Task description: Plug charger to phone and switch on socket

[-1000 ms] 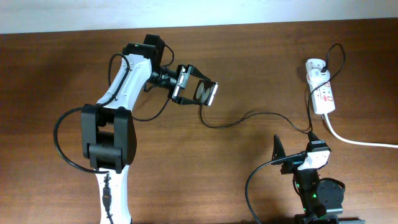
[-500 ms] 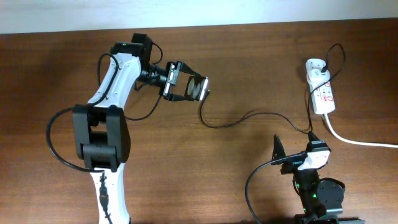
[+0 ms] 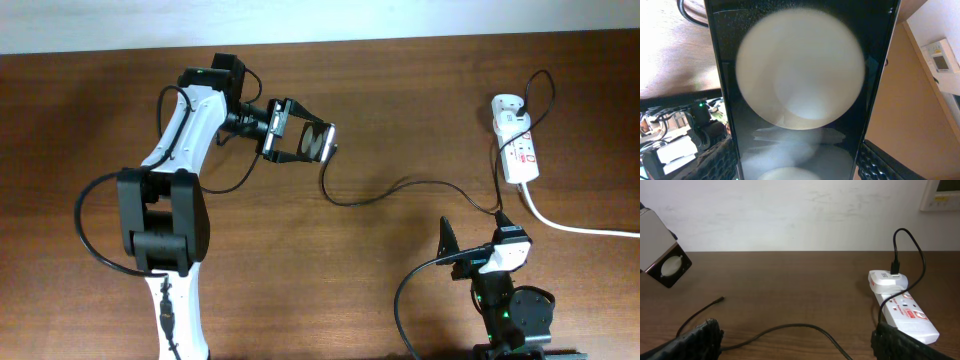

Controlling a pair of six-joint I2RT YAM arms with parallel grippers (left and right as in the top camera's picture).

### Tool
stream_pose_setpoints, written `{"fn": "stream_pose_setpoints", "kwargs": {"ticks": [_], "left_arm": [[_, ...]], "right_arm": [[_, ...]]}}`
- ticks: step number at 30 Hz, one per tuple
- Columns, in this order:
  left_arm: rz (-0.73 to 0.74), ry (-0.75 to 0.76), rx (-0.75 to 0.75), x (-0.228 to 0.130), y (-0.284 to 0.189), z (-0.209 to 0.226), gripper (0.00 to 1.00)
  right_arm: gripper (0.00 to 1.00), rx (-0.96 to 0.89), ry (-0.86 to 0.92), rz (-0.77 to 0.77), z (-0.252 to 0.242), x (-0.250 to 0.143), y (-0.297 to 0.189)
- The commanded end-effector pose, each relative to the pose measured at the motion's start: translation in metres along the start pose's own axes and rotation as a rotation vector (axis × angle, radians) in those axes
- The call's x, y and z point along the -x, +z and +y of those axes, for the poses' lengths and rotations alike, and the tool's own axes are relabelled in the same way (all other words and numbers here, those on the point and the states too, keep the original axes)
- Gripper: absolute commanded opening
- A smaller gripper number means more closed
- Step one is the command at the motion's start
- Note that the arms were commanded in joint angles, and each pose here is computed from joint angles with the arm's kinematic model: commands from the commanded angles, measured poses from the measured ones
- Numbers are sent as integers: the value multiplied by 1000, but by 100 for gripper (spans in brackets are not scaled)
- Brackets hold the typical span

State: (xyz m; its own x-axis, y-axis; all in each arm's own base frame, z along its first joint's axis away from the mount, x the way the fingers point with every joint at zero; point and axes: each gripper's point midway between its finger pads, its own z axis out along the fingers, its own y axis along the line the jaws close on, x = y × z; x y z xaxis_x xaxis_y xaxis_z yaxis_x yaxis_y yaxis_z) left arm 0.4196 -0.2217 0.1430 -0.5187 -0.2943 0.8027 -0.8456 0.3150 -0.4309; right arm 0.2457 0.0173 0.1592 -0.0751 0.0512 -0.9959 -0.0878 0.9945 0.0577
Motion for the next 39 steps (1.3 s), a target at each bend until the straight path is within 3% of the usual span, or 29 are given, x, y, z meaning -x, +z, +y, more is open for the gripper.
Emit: {"fn": "stream_pose_setpoints", "kwargs": {"ticks": [1, 39], "left_arm": [[33, 14, -32, -9, -5, -11, 9], [33, 14, -32, -9, -5, -11, 12]], "right_arm": [[99, 12, 7, 4, 2, -2, 0], [99, 1, 6, 3, 1, -2, 0]]}}
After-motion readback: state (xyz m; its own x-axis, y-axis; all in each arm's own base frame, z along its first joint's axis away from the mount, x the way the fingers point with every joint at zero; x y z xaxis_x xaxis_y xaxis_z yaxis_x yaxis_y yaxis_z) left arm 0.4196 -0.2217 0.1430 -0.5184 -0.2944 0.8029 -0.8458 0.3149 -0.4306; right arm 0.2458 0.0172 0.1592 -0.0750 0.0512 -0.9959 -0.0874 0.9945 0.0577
